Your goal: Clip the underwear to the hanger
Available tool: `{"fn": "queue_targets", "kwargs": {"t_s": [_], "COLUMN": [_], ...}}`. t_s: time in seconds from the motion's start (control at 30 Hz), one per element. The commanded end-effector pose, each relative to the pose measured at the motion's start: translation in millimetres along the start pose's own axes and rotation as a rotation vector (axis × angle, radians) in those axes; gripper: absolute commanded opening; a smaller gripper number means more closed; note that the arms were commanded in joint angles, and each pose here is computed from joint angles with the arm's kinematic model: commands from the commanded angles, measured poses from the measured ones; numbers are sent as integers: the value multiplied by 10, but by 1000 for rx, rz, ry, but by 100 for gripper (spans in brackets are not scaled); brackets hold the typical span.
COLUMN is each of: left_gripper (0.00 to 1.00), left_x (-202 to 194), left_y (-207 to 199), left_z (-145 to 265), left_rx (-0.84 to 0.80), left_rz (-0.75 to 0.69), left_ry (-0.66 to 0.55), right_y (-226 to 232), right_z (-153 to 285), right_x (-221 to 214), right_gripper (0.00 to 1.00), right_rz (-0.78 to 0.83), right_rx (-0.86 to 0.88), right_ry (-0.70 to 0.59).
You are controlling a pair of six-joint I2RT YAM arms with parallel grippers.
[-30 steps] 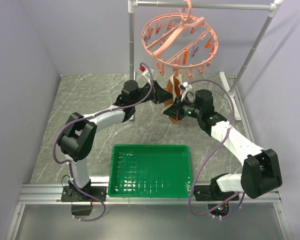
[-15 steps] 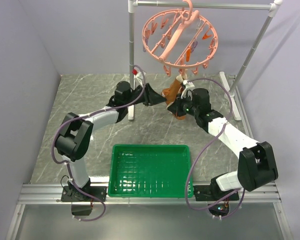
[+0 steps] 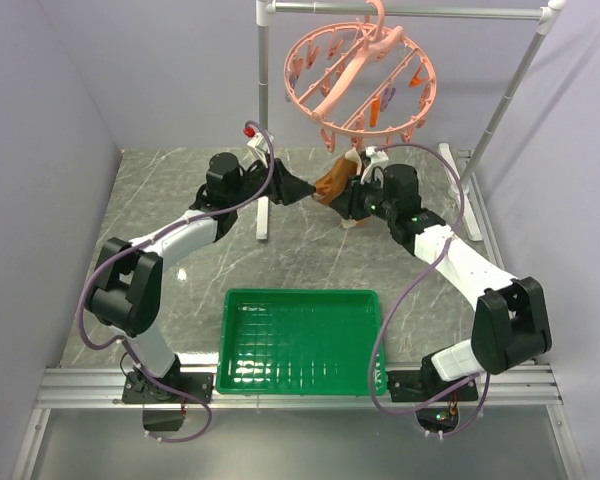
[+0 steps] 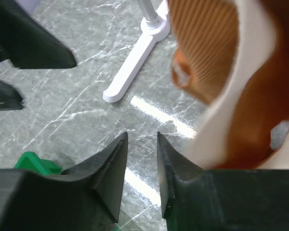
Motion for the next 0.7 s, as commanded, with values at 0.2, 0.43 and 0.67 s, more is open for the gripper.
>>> {"fn": "queue_targets", "kwargs": {"t_s": [0.2, 0.43, 0.67], "left_gripper": [61, 60, 56], "left_x": [287, 501, 859], "left_y": [-126, -155, -139], "left_z": [66, 14, -168], "left_rx": [-67, -60, -37], "left_rz": [-176, -204, -185], "left_ry": [-41, -94, -163], "right_y": [564, 495, -57], "right_z": [571, 999, 1204], "right_x": [803, 1142, 1366], "right_gripper": [45, 47, 48], "right_rz": [63, 59, 7], "right_rx": [141, 77, -61], "right_ry": [-249, -412, -474]}}
Point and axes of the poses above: each gripper's point midway between its finger pads, its own z axis back along the fingers, its own y axis along the line the jaws close on, x = y × z, the point moved 1 cm from there along z, back along the fingers, and after that the axes turned 2 degrees about -z, right-handed, at the moved point
